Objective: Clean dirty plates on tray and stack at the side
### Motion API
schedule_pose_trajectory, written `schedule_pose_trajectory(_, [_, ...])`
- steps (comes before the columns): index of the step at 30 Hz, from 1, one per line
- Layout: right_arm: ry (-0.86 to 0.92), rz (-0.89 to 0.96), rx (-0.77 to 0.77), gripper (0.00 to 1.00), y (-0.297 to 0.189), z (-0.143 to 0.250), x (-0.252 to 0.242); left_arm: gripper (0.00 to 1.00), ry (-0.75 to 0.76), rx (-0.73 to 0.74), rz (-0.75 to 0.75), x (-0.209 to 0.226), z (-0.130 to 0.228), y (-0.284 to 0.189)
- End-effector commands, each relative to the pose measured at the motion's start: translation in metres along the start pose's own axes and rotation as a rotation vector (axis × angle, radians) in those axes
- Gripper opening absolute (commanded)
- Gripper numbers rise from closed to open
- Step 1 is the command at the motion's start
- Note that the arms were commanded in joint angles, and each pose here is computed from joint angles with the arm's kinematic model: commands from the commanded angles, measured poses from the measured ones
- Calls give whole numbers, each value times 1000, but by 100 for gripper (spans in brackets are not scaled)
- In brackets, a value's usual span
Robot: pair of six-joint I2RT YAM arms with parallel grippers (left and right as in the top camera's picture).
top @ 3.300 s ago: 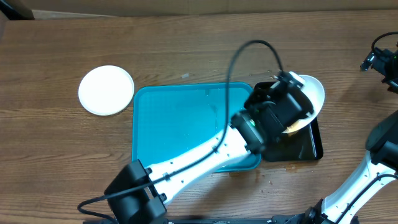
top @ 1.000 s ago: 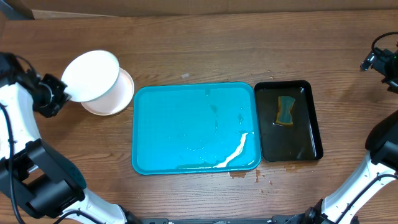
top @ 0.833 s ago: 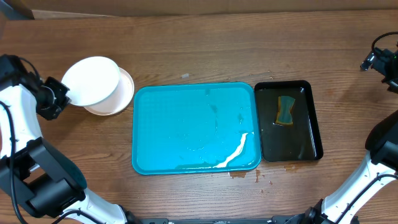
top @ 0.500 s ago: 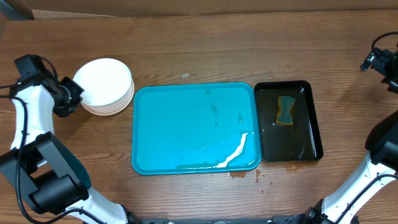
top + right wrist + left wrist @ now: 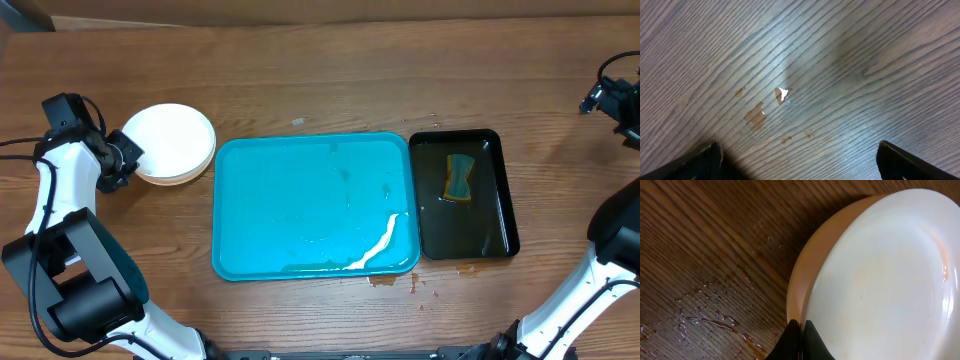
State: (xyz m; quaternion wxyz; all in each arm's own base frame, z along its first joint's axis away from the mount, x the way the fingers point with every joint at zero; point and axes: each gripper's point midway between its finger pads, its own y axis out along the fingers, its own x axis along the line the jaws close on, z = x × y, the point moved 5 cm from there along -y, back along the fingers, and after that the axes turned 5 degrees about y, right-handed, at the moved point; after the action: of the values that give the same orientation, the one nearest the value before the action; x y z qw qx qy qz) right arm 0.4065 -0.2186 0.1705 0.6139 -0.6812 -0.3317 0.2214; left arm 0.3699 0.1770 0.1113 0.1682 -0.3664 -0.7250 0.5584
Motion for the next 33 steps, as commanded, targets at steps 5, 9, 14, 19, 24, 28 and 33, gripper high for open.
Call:
schedule_pose_trajectory(5, [2, -12, -44, 100, -16, -4, 2, 61, 15, -17, -13, -1, -1, -5])
schedule_pose_trajectory(9, [2, -12, -44, 100, -16, -4, 2, 86, 64, 45, 65, -9, 9, -7])
schedule_pose_trajectory(14, [2, -12, -44, 100, -16, -4, 2, 86, 179, 38, 263, -37, 10, -26])
schedule_pose_trajectory(19, [2, -12, -44, 100, -16, -4, 2, 87, 257, -48, 403, -69, 6, -73])
schedule_pose_trajectory(24, [2, -12, -44, 100, -16, -4, 2, 87, 364, -120, 476, -105, 22, -117])
schedule_pose_trajectory(28, [2, -12, -44, 100, -16, -4, 2, 100, 428, -113, 509, -127, 39, -127])
schedule_pose_trajectory(33, [2, -12, -44, 100, -16, -4, 2, 100, 470, -86, 524, -142, 52, -127])
